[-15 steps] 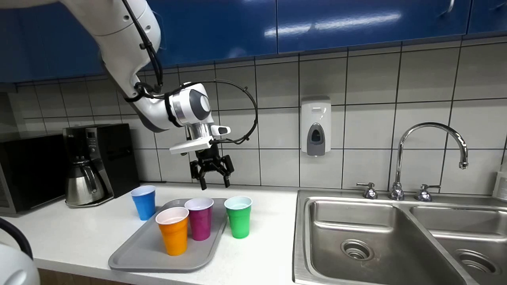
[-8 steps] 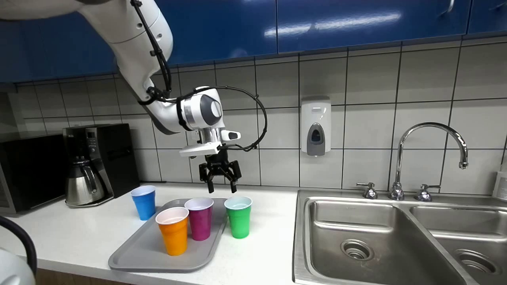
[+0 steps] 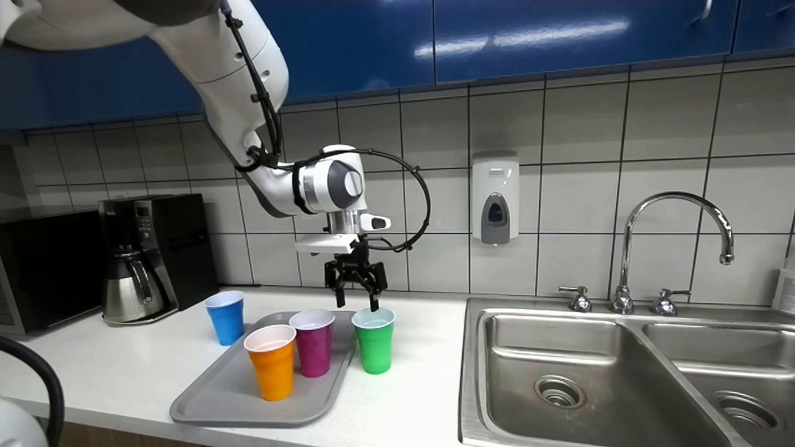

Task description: Put the purple, green and blue cups onto the tray

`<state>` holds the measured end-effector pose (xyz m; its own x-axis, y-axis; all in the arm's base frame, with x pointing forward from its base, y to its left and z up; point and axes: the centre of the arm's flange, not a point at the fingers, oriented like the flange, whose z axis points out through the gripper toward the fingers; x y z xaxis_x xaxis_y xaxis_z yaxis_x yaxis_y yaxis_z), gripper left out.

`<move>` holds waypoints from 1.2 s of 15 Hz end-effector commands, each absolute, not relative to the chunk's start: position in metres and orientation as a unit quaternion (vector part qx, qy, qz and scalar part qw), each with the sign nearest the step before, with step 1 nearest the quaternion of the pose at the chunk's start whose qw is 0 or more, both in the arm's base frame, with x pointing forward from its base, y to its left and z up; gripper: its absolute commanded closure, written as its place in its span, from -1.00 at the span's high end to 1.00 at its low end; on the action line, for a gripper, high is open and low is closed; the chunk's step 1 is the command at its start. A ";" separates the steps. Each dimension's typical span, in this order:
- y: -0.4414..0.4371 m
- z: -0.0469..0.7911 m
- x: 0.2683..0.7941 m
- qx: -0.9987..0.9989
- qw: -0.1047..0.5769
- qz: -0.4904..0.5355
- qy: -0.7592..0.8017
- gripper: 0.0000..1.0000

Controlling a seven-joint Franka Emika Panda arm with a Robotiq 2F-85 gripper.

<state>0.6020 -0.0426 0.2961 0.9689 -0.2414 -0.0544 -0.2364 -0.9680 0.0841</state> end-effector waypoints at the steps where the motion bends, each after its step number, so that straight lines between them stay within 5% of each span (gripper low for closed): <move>1: -0.053 0.292 0.611 0.990 0.031 -0.023 -0.133 1.00; 7: -0.061 0.276 0.610 0.989 0.040 -0.021 -0.139 1.00; 8: -0.061 0.275 0.608 0.990 0.038 -0.018 -0.137 0.50; 10: -0.060 0.274 0.606 0.990 0.038 -0.018 -0.134 0.35; 18: -0.057 0.272 0.601 0.990 0.044 -0.023 -0.134 -0.91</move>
